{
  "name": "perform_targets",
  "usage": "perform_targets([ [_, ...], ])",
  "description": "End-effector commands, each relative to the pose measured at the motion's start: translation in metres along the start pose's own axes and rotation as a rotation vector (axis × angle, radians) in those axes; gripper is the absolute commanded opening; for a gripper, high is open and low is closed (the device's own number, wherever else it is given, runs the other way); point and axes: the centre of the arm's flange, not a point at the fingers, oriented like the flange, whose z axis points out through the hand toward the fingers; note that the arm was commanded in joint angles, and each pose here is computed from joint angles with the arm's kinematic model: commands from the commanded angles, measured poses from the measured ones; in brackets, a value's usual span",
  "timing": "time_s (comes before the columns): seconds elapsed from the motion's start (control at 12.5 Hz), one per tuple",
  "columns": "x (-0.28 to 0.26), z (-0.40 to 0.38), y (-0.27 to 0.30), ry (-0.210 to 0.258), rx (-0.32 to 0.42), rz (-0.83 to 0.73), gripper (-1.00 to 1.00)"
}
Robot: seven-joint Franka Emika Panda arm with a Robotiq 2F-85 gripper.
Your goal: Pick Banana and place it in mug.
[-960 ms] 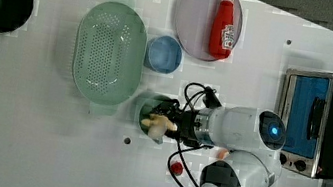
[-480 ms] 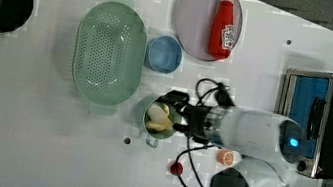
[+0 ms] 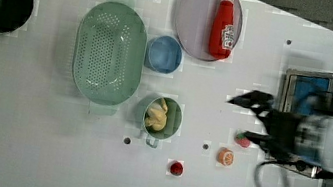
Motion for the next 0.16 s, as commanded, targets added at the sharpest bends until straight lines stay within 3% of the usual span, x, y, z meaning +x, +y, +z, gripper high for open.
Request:
perform_targets([
  [0.08,0.052,-0.070,0.015,-0.001,0.028,0.060,1.00],
  [0.16,0.073,-0.090,0.027,-0.009,0.019,0.059,1.00],
])
